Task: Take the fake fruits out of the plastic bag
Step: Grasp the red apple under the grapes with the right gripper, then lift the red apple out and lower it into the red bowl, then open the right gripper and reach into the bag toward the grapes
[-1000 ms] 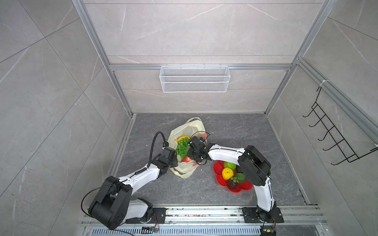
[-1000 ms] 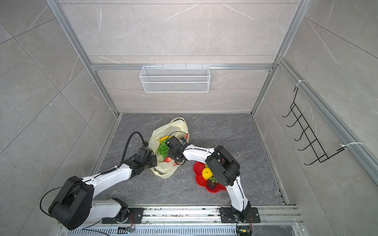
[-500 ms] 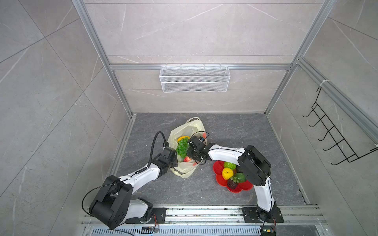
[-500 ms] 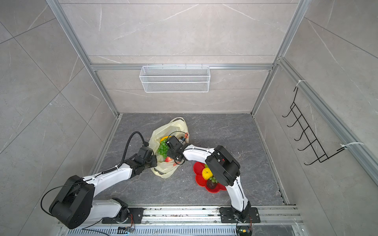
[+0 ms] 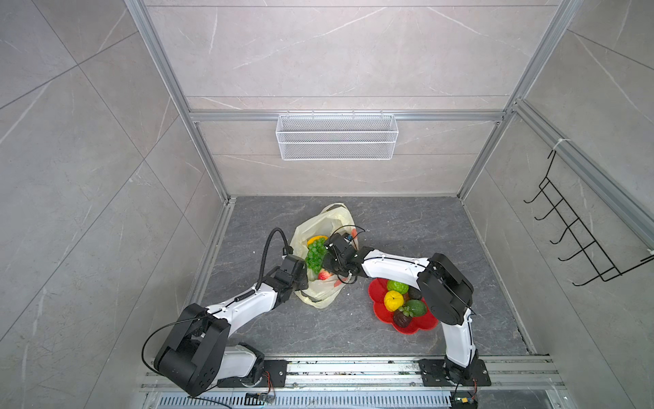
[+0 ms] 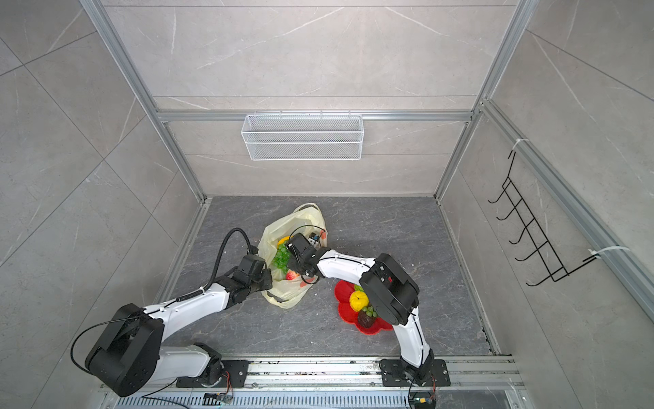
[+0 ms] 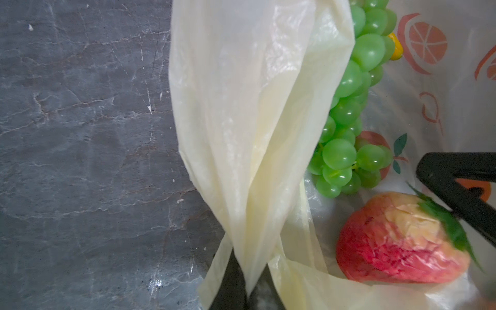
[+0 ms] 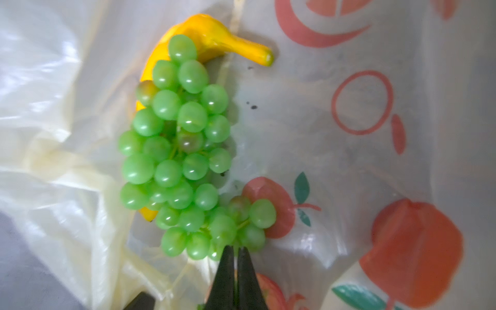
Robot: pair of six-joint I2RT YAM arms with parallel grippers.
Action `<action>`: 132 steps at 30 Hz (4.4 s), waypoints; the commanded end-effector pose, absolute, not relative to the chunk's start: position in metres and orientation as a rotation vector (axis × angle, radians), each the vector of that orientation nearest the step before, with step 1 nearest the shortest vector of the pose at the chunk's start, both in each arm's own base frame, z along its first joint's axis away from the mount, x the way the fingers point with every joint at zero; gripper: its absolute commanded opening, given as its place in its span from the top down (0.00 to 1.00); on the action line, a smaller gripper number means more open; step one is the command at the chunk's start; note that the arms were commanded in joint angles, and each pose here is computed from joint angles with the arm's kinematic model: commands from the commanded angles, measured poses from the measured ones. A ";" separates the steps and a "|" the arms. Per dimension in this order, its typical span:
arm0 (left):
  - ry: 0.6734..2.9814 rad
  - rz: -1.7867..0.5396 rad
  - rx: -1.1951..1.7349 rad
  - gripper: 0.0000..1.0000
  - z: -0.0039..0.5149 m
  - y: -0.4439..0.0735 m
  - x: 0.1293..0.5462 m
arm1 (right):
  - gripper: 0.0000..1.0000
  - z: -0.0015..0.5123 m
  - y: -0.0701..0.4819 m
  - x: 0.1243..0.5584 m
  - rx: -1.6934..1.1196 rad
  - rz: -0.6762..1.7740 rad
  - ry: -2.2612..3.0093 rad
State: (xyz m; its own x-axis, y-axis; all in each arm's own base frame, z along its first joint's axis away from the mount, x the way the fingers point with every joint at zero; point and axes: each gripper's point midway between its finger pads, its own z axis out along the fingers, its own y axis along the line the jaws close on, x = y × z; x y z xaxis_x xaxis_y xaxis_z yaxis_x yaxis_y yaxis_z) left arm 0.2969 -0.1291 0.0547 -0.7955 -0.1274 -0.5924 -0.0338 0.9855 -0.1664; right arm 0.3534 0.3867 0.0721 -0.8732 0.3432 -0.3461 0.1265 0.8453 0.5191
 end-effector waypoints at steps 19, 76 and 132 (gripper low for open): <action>2.433 -0.203 -0.091 1.00 0.071 -0.135 0.310 | 1.00 0.236 0.281 0.321 0.101 0.403 2.281; 2.424 -0.189 -0.091 1.00 0.070 -0.134 0.311 | 0.99 0.100 0.098 0.250 0.546 -0.007 2.313; 2.267 -0.140 -0.226 1.00 0.098 -0.102 0.300 | 0.56 0.191 0.307 0.345 0.045 0.477 2.319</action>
State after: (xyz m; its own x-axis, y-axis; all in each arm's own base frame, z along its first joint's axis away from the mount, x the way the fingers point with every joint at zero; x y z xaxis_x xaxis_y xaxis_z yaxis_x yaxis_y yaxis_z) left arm 0.2958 -0.1109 0.0821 -0.6999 -0.1748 -0.6925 -0.0741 0.9821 -0.1731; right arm 0.3395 0.2757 0.1889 -0.6968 0.2378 -0.6767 -0.0075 0.9410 0.3384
